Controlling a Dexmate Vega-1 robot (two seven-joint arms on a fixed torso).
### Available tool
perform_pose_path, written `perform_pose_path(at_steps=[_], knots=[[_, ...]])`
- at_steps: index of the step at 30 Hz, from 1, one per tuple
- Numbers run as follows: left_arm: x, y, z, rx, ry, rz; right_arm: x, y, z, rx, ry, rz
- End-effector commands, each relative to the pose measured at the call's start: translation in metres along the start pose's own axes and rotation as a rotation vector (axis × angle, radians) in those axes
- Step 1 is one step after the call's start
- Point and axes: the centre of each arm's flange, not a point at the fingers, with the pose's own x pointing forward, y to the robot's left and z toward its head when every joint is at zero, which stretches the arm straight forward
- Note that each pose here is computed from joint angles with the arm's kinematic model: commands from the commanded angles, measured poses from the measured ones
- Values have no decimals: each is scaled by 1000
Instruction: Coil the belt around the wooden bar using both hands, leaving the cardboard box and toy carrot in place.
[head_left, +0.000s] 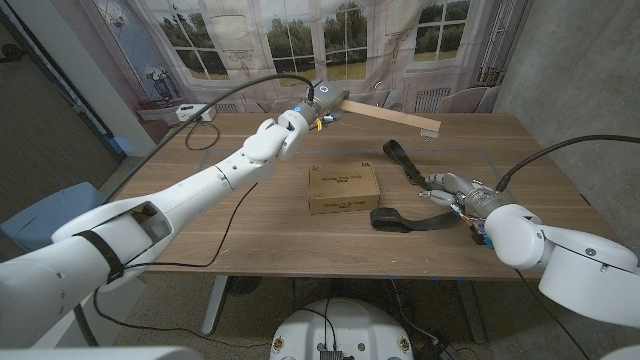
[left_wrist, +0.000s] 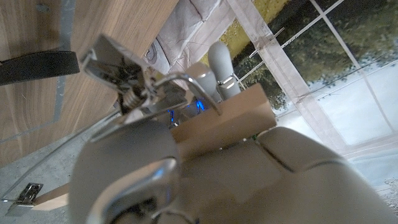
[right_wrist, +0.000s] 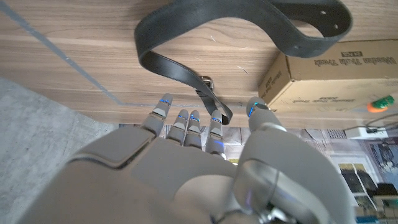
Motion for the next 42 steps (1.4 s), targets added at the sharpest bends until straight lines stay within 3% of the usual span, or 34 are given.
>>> perform_pose_path(at_steps=[1,11,18,24,28,31,42], knots=[[-4,8,0,-18,6,22,4,12,2,-141,98,52],[-6,12,-1,-20,9,30,13,22,2,-209,111,143],[-7,14,-1,-20,7,32,16,24,2,-255,123,150],[-8,15,-1,-29,1,31,24,34,0,-317,185,132],[-8,15,0,-29,-1,32,28,40,-3,-339,211,72],[-8,14,0,-30,-3,30,28,44,-5,-372,203,-10],[-9,10,-1,-24,-3,10,27,52,-20,-364,79,-284]])
